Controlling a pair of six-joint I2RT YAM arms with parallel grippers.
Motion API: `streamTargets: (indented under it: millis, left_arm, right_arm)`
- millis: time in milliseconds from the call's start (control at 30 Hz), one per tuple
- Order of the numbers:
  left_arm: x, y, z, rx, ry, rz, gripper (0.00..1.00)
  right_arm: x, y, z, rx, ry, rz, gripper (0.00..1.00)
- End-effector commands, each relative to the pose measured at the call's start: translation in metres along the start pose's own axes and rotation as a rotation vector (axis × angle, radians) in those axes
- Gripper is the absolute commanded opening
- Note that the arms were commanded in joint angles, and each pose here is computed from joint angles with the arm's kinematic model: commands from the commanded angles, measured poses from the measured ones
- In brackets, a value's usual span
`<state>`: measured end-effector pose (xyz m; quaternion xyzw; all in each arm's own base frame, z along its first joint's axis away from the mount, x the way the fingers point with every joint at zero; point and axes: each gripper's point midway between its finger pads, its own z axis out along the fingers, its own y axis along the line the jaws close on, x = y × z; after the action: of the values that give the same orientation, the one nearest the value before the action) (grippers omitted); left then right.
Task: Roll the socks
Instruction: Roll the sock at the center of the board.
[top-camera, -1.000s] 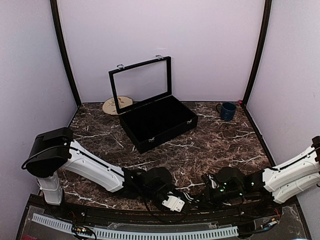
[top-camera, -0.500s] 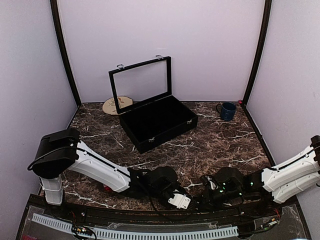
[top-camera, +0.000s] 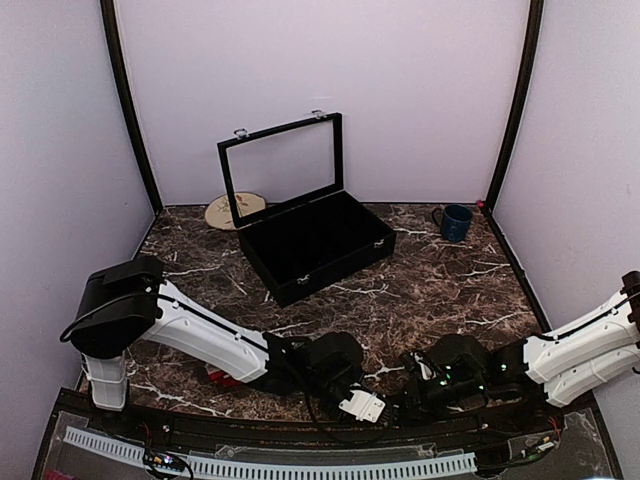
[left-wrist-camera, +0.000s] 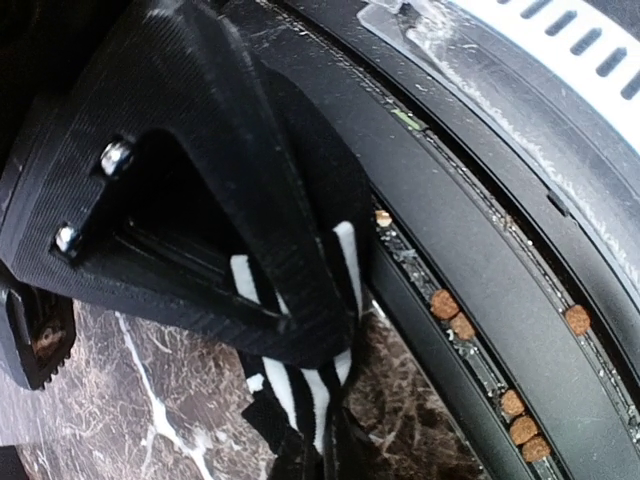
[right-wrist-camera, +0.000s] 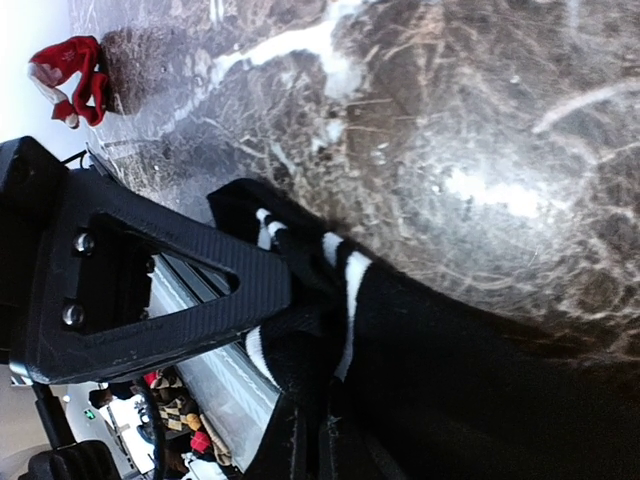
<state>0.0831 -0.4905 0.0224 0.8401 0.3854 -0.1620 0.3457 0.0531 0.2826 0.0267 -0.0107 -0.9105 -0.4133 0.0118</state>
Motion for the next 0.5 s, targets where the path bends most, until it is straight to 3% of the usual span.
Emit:
streamTargets:
  millis: [0,33,167,233,467]
  left_arm:
    - [0.008,-0.018,0.002,0.089,0.042,-0.033,0.0]
    - [0.012,-0.015,0.002,0.076,0.062,-0.047,0.0]
    - [0.033,0.008,0.0,-0.01,0.155,-0.134,0.0]
    - [0.051,0.019,-0.001,-0.062,0.223,-0.171,0.0]
    - [0.102,0.058,-0.02,-0.253,0.404,-0.307,0.0]
  right_arm:
    - [-0.005,0.01,-0.002,-0.003,-0.007,-0.031,0.0]
    - [-0.006,0.01,-0.002,0.015,-0.01,-0.045,0.0]
    - [-0.016,0.014,-0.007,0.07,-0.041,-0.088,0.29]
    - [-0.021,0.015,-0.009,0.086,-0.054,-0.102,0.39]
    - [-0.037,0.019,-0.015,0.13,-0.103,-0.125,0.45]
